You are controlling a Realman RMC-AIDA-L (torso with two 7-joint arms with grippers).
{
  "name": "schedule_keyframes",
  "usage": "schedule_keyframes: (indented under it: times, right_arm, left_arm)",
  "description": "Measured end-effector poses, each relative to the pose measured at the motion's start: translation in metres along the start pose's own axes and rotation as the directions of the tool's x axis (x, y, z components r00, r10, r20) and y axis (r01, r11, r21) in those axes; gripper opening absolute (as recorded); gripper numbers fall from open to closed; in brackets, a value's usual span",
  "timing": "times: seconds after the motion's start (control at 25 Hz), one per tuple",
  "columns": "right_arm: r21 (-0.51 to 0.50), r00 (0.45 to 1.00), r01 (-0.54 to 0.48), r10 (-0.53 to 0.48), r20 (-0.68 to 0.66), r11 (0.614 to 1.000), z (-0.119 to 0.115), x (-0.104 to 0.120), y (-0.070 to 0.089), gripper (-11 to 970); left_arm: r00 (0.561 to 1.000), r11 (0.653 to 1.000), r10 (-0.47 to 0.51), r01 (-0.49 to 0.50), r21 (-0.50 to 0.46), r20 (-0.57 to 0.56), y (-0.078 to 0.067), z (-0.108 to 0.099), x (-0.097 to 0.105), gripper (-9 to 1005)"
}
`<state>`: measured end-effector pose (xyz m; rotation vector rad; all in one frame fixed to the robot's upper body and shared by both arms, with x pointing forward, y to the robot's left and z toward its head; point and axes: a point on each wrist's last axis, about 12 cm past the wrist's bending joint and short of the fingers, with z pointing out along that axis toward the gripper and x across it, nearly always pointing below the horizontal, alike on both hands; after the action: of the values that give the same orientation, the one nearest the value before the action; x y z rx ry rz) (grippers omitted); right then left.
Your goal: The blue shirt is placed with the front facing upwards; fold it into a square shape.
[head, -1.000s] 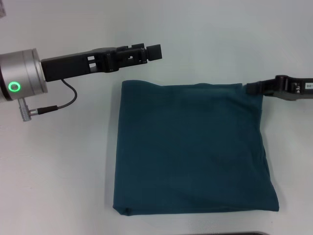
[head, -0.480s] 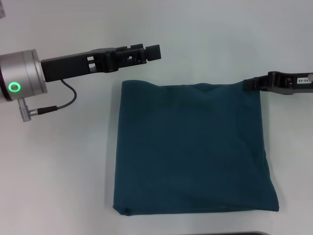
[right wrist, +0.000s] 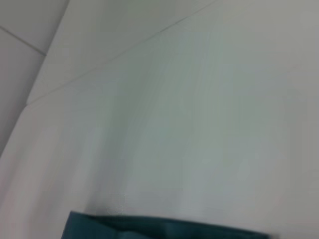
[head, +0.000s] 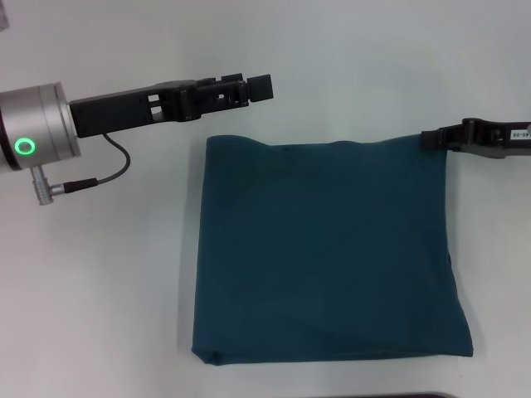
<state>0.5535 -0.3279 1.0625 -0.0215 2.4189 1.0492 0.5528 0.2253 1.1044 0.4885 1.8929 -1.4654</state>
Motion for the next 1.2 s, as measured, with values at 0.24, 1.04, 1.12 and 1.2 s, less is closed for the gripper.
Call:
schedule_keyframes:
  times: [0.24,1.04,1.12,1.2]
  right_arm:
    - [0.012,0.997,-0.032,0.031,0.070,0.999,-0.007,-0.001,-0.007,146]
    - [-0.210,0.983,0.171,-0.150,0.110,0.963,-0.018,-0.002,0.021,699]
    - [-0.216,0.982,0.176,-0.157,0.103,0.960,-0.018,-0.001,0.022,698]
    - [-0.223,0.982,0.182,-0.165,0.093,0.958,-0.018,0.000,0.022,696]
  left_arm:
    - [1.000,1.000,0.000,0.000,-0.001,0.001,0.000,0.000,-0.001,947]
    - [1.000,1.000,0.010,-0.010,-0.004,0.005,0.001,-0.006,0.006,948]
    - [1.000,1.000,0.021,-0.021,-0.002,0.006,0.000,-0.009,0.009,948]
    - [1.000,1.000,0.027,-0.027,0.001,0.008,0.000,-0.010,0.012,948]
